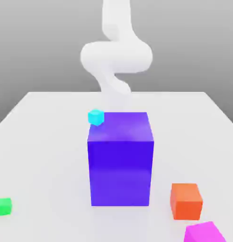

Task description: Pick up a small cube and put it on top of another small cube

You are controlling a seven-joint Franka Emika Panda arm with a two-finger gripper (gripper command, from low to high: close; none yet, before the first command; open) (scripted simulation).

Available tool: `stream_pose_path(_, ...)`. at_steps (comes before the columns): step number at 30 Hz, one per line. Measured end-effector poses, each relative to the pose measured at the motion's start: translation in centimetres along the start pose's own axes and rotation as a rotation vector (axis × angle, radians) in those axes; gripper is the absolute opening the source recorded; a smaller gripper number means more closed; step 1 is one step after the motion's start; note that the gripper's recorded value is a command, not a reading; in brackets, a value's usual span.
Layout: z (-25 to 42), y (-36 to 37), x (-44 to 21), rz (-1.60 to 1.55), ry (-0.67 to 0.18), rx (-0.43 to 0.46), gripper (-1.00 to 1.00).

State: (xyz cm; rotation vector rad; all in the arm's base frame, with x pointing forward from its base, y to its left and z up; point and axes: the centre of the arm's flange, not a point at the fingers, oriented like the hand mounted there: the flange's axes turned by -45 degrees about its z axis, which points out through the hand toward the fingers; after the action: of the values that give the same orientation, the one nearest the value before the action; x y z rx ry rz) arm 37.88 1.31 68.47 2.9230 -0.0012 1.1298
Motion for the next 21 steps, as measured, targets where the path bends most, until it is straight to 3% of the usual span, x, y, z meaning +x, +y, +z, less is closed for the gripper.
stream_pose_path(10,16.9,-5.9,-1.0,-0.077,-0.247,-0.008,0.0)
stream_pose_path(21,33.6,-13.4,-9.2,-0.168,-0.508,0.032,0.0)
